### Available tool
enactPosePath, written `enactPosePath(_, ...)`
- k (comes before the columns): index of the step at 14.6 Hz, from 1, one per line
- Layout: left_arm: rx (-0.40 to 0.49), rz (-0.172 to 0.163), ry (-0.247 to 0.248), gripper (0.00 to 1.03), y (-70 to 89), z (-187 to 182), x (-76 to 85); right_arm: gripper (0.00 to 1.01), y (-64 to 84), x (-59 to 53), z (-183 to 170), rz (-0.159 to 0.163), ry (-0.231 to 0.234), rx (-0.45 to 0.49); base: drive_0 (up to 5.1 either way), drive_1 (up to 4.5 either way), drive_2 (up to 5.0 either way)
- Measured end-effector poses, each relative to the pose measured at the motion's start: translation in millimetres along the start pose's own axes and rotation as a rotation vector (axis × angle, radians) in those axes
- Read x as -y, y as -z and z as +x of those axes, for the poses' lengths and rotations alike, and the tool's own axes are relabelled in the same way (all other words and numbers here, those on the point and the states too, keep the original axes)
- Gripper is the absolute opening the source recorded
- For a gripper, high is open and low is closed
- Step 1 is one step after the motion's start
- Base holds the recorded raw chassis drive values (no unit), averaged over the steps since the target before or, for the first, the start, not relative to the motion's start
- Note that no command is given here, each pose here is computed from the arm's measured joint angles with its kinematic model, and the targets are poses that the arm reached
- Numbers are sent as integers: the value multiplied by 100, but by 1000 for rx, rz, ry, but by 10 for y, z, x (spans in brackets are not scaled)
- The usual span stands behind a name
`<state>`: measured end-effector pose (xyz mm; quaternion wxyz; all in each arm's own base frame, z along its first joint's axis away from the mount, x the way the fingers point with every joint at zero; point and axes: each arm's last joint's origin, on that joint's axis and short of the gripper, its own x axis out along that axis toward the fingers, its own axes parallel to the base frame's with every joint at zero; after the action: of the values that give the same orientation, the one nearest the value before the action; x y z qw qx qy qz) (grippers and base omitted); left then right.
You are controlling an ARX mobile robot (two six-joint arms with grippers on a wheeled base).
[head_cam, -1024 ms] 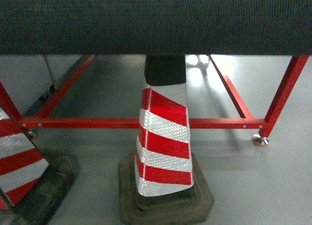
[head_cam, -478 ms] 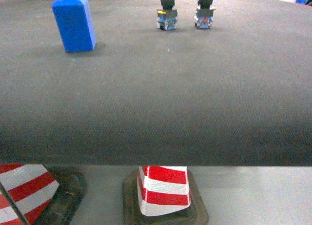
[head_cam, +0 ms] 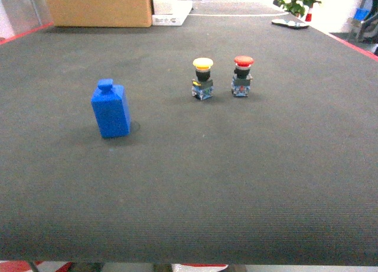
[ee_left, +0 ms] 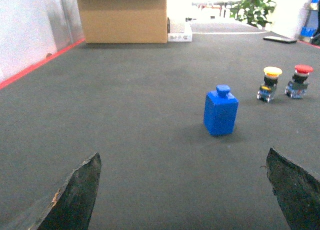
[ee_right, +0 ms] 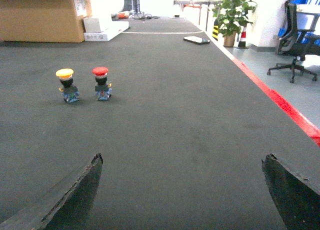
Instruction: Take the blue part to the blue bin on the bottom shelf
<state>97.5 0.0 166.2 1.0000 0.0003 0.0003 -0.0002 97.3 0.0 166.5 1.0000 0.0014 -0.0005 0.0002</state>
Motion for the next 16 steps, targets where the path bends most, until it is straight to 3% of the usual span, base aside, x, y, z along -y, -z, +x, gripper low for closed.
enactPosePath(14, 1, 0, -1, 98, -2, 0, 0, 98, -1, 0, 0, 0, 0, 1, 0, 0, 0)
enactPosePath(15, -14, -4, -5, 98, 9, 0, -1, 98, -1, 0, 0, 0, 0, 1, 0, 0, 0)
enactPosePath(16, -202, -38, -64, 98, 18, 0, -8, 98, 0, 0, 0, 0, 1, 0, 0, 0, 0)
